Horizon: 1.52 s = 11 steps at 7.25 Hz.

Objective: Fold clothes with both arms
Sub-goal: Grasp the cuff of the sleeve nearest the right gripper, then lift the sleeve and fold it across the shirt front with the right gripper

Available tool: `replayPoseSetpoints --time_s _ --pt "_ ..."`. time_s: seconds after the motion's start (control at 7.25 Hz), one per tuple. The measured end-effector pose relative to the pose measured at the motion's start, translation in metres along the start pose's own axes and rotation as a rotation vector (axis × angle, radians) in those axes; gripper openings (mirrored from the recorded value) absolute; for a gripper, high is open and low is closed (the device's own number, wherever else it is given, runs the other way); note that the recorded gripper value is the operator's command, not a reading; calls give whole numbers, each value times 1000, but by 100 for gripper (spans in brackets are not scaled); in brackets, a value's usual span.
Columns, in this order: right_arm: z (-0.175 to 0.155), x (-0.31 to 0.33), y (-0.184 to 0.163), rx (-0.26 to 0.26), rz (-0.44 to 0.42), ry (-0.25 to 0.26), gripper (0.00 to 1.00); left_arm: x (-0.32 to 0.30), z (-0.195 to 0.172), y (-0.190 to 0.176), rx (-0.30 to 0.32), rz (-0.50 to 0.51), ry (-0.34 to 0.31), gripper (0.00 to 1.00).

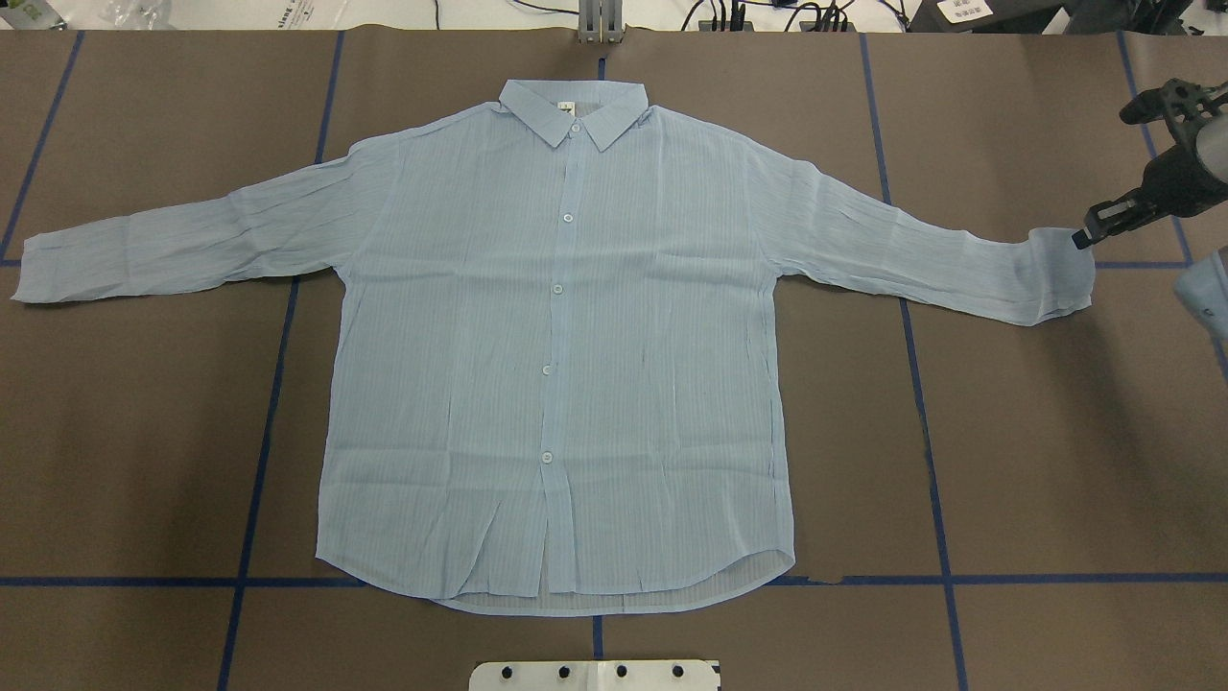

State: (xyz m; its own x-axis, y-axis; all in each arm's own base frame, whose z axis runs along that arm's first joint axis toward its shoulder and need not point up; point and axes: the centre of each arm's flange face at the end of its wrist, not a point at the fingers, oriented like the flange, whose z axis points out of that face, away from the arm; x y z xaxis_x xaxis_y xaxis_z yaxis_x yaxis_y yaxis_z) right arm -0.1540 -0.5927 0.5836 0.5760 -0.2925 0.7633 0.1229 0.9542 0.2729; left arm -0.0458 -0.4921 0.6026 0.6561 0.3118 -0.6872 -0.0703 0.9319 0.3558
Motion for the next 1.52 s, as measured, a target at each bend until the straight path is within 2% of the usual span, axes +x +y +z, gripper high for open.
replayPoseSetpoints --time_s 0.28,0.55,0.69,0.83,1.1,1.24,1.52 --pt "-41 -56 -38 77 -2 -53 0 0 -2 -2 6 3 -5 100" --pt "-60 -138 -79 117 93 -118 0 -1 -4 -3 11 4 -9 100" --pt "-55 -188 -97 123 158 -140 0 -3 -3 -2 11 1 -10 100" --pt "-42 -244 -112 141 228 -142 0 -4 -3 -2 10 -1 -10 100" --pt "-13 -352 -132 208 365 -117 0 -6 -1 -2 10 -2 -10 100" --pt "-10 -389 -138 233 382 -111 0 -7 -1 -2 9 -3 -9 100" --pt "-10 -453 -152 260 327 -129 0 -9 0 -1 8 -5 -10 100"
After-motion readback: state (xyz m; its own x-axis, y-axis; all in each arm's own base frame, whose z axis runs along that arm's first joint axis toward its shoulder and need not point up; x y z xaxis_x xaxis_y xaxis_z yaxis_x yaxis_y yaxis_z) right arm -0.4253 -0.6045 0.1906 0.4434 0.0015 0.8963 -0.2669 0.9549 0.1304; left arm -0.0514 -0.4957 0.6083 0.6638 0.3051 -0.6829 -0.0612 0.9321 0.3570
